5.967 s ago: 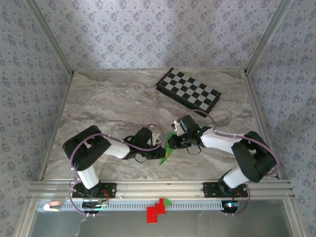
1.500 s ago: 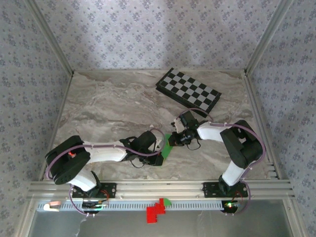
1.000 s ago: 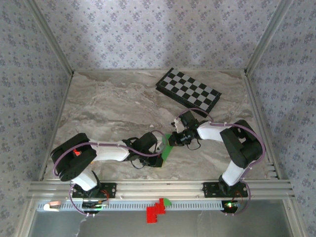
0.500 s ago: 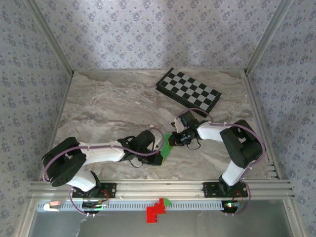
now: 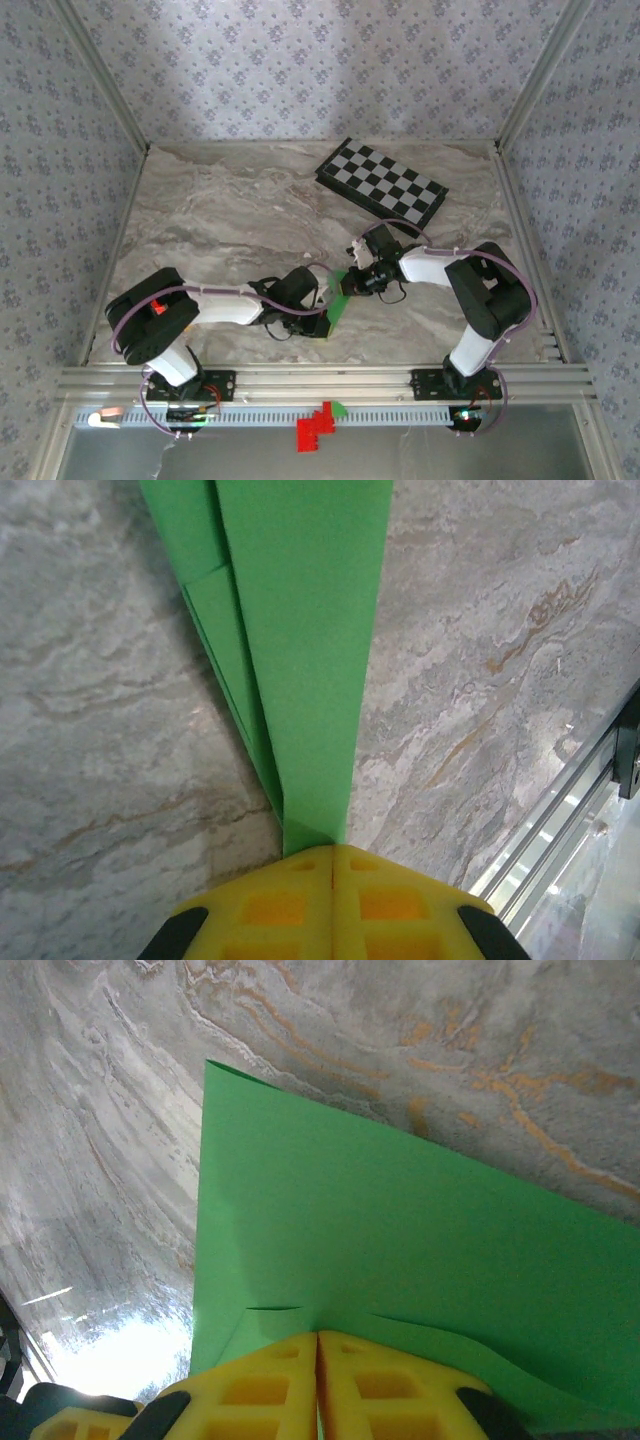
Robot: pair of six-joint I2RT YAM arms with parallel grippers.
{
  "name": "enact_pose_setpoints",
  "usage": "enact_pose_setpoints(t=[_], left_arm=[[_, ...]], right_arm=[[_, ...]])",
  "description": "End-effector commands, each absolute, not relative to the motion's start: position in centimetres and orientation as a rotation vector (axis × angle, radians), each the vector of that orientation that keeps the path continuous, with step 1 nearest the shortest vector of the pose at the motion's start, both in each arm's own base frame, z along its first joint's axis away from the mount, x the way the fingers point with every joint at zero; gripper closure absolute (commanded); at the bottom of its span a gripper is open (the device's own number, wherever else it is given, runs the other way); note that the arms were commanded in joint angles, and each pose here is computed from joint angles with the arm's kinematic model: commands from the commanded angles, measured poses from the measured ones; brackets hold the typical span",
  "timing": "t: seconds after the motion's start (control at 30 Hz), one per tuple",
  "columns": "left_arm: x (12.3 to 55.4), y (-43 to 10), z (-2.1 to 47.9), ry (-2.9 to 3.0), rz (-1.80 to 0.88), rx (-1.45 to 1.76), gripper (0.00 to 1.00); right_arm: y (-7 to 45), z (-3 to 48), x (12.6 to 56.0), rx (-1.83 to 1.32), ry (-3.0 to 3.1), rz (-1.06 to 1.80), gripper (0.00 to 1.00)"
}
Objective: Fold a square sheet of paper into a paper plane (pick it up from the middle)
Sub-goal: Fold the wing for the fifth time at the center of the table.
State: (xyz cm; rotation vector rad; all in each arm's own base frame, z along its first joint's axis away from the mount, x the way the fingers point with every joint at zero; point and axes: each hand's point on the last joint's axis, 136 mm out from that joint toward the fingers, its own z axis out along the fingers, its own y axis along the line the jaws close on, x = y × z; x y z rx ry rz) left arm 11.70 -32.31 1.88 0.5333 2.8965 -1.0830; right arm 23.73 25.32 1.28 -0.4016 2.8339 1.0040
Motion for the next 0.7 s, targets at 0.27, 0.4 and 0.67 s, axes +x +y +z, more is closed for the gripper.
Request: enact_pose_setpoints(t=[0.27, 0.4, 0.67], left_arm=[[11.1, -32.6, 4.2, 2.841, -1.110, 0.592, 0.93], [10.9, -32.0, 2.6, 2.888, -1.057, 0.584, 0.93], [10.6, -31.4, 1.2, 2.930, -1.001, 0.598, 0.93]], right_arm=[[20.7, -4.4, 20.6, -0.314, 3.084, 0.688, 0.89], [20.8, -4.3, 20.6, -0.318, 3.083, 0.689, 0.89], [20.8, -4.4, 20.5, -0.316, 3.087, 0.688, 0.89]])
